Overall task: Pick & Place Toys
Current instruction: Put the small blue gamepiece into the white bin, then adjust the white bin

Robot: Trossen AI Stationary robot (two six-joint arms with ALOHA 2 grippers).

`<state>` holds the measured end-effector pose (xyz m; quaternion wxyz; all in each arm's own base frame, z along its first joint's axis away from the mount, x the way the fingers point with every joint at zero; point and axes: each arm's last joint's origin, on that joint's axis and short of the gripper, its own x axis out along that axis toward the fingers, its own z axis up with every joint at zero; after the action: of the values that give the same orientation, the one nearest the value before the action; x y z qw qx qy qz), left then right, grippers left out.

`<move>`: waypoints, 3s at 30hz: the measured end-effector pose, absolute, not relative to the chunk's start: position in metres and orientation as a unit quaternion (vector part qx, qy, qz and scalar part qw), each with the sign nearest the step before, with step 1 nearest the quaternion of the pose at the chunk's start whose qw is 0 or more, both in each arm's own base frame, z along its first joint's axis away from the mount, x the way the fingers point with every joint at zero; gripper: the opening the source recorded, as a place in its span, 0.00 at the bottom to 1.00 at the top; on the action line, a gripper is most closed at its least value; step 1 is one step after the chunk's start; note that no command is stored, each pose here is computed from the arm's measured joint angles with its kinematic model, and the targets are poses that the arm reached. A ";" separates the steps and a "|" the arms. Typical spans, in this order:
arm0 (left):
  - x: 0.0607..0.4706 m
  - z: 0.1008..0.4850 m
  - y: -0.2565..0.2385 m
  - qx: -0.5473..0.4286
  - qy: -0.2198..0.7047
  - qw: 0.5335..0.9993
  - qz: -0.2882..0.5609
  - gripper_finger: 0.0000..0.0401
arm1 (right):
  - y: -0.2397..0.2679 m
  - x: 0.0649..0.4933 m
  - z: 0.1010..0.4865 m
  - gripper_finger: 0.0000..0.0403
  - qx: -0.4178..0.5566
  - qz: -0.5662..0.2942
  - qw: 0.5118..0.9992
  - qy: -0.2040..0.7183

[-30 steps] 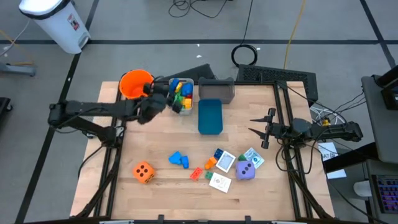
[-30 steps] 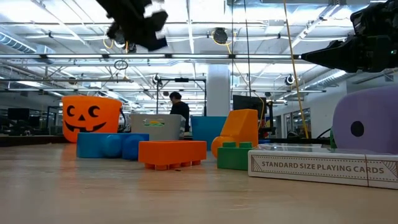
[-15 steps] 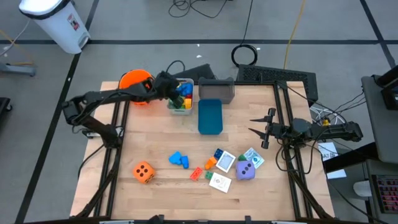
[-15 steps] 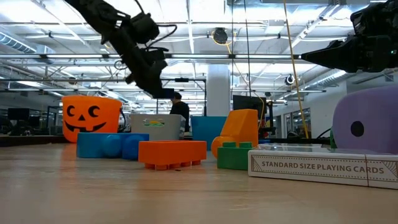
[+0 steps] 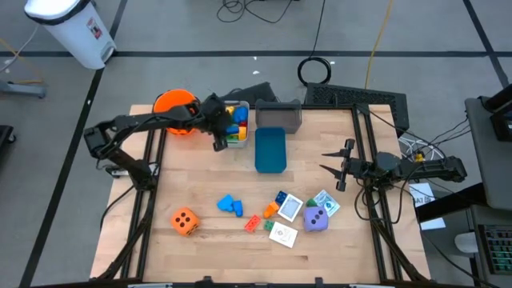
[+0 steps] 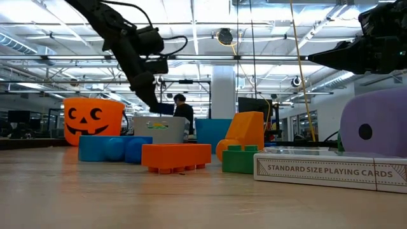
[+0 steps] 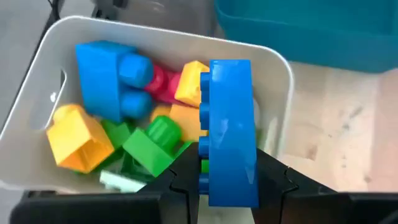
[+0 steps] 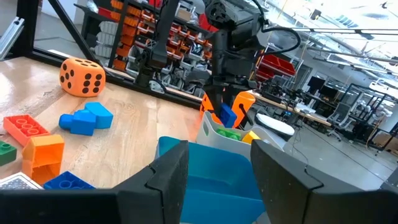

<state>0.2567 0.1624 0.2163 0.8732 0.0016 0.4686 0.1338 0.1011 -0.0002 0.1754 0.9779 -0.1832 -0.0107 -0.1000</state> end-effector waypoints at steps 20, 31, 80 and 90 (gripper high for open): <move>0.278 0.193 0.151 0.079 0.524 0.825 0.197 0.60 | -0.001 0.101 0.175 0.42 -0.185 -0.112 0.976 -0.008; 0.278 0.221 0.117 -0.030 0.460 0.865 0.200 0.71 | -0.001 0.101 0.175 0.42 -0.184 -0.111 0.977 -0.008; 0.185 0.146 0.091 -0.177 0.285 0.818 0.466 0.71 | -0.001 0.102 0.175 0.42 -0.182 -0.111 0.977 -0.007; 0.204 0.127 0.101 -0.138 0.267 0.825 0.479 0.71 | -0.001 0.102 0.175 0.42 -0.186 -0.112 0.976 -0.005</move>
<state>0.2043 0.1007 0.1271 0.8246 -0.1376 0.2673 0.4793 0.1020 -0.0009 0.1751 0.9762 -0.1858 -0.0052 -0.1117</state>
